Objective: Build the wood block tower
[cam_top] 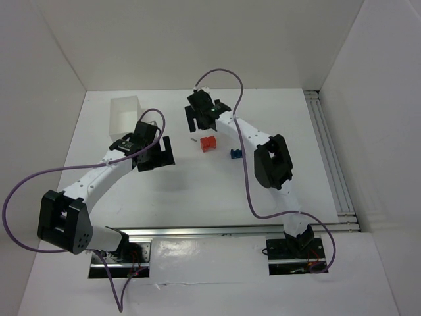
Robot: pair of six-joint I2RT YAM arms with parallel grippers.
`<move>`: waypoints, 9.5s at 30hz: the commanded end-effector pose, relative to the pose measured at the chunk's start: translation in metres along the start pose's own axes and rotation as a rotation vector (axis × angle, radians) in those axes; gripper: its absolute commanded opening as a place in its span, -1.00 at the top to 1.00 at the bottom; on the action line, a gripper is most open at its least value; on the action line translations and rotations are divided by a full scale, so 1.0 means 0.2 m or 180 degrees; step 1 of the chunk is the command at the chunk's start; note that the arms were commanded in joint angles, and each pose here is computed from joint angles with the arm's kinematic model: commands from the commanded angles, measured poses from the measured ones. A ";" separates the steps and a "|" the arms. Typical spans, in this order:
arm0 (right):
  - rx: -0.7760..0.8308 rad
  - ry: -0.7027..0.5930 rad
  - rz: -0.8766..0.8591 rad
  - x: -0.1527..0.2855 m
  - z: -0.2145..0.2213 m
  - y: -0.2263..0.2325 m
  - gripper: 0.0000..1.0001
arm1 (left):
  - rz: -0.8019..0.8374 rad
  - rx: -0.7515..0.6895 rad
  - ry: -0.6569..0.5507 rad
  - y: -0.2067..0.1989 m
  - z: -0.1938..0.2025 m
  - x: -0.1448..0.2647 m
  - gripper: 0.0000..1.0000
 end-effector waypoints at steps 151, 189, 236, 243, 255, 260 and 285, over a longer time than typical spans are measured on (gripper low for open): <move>-0.0486 -0.0707 0.0142 0.30 -0.38 -0.25 -1.00 | 0.0024 0.0005 -0.0044 -0.02 0.00 0.02 -0.98; -0.0433 0.0338 0.0103 0.05 0.61 -0.55 -1.00 | 0.0044 -0.0048 -0.0062 -0.05 0.00 0.02 -0.98; -0.0621 0.0476 0.0202 0.07 0.62 -0.53 -0.03 | -0.0016 -0.0050 -0.0036 -0.02 0.02 0.01 -0.98; -0.0646 0.0532 0.0172 0.05 0.68 -0.52 -0.03 | -0.0020 -0.0048 -0.0077 -0.02 0.01 0.02 -0.98; -0.0542 0.0755 0.0123 -0.02 0.78 -0.49 -0.44 | -0.0020 -0.0048 -0.0077 -0.02 0.01 0.02 -0.98; -0.0546 0.0603 0.0133 0.05 0.67 -0.49 -0.96 | -0.0020 -0.0048 -0.0077 -0.02 0.01 0.02 -0.98; -0.0786 -0.0015 -0.0606 0.21 0.40 0.01 0.95 | -0.0020 -0.0078 -0.0077 -0.03 0.00 0.04 -0.98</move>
Point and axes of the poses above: each gripper's point midway between its finger pads, its own x axis back along the fingers, its own y axis along the line the jaws close on, z = x × y, the point moved 3 cm from there along x, back along the fingers, and after that the axes turned 7 degrees about x, right-handed, at the moved point
